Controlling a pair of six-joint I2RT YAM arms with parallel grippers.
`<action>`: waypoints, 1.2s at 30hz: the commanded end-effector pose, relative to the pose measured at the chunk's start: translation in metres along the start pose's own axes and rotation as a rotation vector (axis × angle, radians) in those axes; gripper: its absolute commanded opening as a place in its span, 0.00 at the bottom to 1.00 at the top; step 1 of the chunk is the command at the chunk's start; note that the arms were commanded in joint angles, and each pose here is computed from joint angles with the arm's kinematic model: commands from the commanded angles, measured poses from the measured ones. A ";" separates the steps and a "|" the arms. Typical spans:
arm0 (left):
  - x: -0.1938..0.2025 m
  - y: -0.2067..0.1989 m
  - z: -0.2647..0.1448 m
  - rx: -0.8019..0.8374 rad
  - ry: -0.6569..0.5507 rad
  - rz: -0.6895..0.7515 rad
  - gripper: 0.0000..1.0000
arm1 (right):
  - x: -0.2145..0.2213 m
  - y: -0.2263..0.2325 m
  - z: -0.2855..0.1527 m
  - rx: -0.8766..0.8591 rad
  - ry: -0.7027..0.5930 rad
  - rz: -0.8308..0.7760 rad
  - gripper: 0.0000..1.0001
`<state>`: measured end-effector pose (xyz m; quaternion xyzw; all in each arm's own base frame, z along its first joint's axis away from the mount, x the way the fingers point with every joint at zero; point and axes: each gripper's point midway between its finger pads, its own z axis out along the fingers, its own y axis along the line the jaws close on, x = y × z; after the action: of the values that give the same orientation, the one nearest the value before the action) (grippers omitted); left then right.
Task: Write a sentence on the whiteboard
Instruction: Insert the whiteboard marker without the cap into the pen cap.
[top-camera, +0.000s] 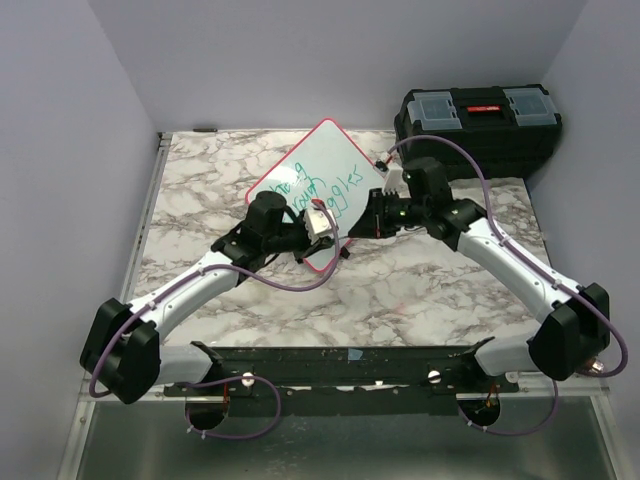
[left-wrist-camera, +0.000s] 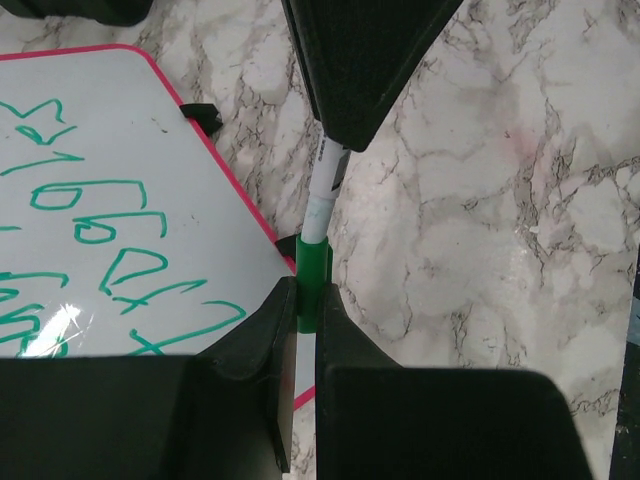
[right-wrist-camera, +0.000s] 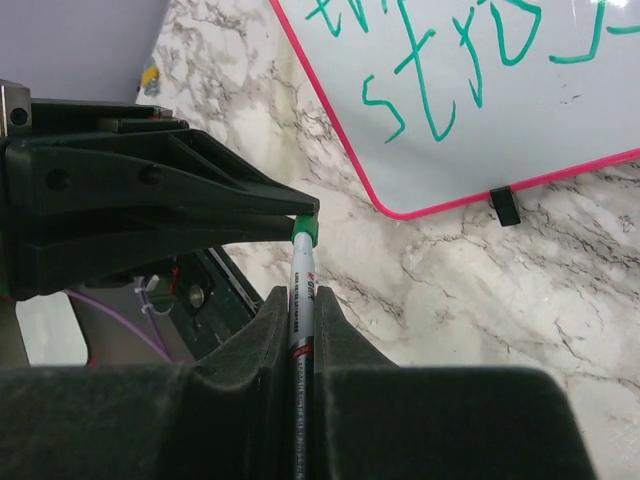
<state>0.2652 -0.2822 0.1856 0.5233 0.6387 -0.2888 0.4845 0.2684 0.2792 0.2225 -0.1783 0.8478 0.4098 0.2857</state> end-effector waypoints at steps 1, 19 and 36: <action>-0.017 -0.009 0.007 0.051 -0.023 0.044 0.00 | 0.001 0.001 0.008 0.022 0.037 -0.043 0.01; -0.026 -0.037 0.011 0.193 -0.034 0.045 0.00 | 0.027 0.015 0.035 -0.014 0.141 -0.114 0.01; -0.058 -0.080 0.001 0.450 -0.122 0.053 0.00 | 0.068 0.034 0.052 -0.158 0.229 -0.241 0.01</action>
<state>0.2199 -0.2812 0.1463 0.5708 0.6697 -0.3292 0.3424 0.2309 0.3047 0.1741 -0.2816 0.8587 0.3713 0.2130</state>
